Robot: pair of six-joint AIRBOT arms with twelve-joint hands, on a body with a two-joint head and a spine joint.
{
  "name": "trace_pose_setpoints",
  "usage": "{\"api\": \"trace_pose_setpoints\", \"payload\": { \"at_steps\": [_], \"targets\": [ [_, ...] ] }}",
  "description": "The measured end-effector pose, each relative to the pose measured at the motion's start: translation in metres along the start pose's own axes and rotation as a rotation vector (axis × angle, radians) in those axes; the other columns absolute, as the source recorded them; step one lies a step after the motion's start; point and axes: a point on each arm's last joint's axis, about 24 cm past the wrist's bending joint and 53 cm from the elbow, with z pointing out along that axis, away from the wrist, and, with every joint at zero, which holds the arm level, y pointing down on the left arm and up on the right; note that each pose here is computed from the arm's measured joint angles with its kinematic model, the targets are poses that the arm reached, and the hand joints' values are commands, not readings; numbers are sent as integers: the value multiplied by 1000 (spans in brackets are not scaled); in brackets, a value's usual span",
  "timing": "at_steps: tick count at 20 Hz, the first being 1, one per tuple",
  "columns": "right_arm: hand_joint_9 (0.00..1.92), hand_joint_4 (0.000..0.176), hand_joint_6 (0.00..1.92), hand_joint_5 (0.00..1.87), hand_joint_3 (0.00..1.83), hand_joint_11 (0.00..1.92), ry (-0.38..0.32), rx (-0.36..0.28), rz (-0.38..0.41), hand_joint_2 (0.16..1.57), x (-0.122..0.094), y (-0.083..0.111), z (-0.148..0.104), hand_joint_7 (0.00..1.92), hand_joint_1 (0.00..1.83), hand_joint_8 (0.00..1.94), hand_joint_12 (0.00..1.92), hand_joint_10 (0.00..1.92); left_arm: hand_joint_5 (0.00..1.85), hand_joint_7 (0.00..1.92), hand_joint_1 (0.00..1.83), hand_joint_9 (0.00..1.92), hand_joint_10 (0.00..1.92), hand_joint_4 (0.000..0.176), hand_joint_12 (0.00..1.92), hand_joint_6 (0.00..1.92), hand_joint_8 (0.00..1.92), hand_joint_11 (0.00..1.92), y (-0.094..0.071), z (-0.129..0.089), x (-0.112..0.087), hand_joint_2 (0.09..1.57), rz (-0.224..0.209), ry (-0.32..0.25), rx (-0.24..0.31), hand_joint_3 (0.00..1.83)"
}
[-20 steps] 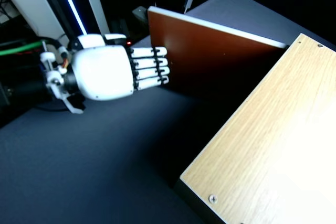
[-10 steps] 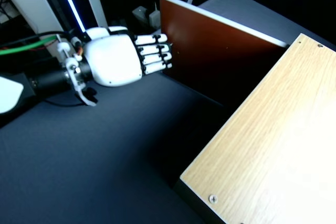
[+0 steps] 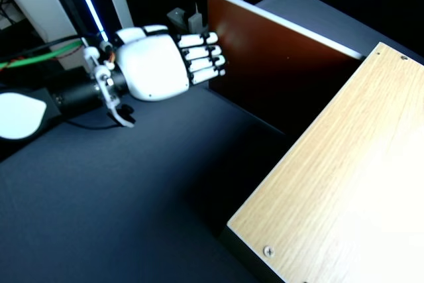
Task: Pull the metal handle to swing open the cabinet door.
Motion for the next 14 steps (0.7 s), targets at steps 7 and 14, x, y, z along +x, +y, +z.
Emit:
{"api": "trace_pose_setpoints", "payload": {
  "at_steps": [7, 14],
  "targets": [
    [195, 0, 1, 170, 0, 0, 8, -19, -33, 1526, 5, 3, 15, 224, 0, 3, 559, 2, 95, 133, 0, 129, 0, 0, 357, 1, 0, 0, 0, 0, 0, 1571, 0, 0, 0, 57],
    [207, 0, 2, 182, 0, 0, 17, -29, -55, 1523, 10, 6, 28, 237, 0, 3, 610, 2, 112, 164, 0, 161, 2, 0, 418, 1, 1, 0, 0, 0, 0, 1571, 0, 0, 0, 57]
  ]
}}
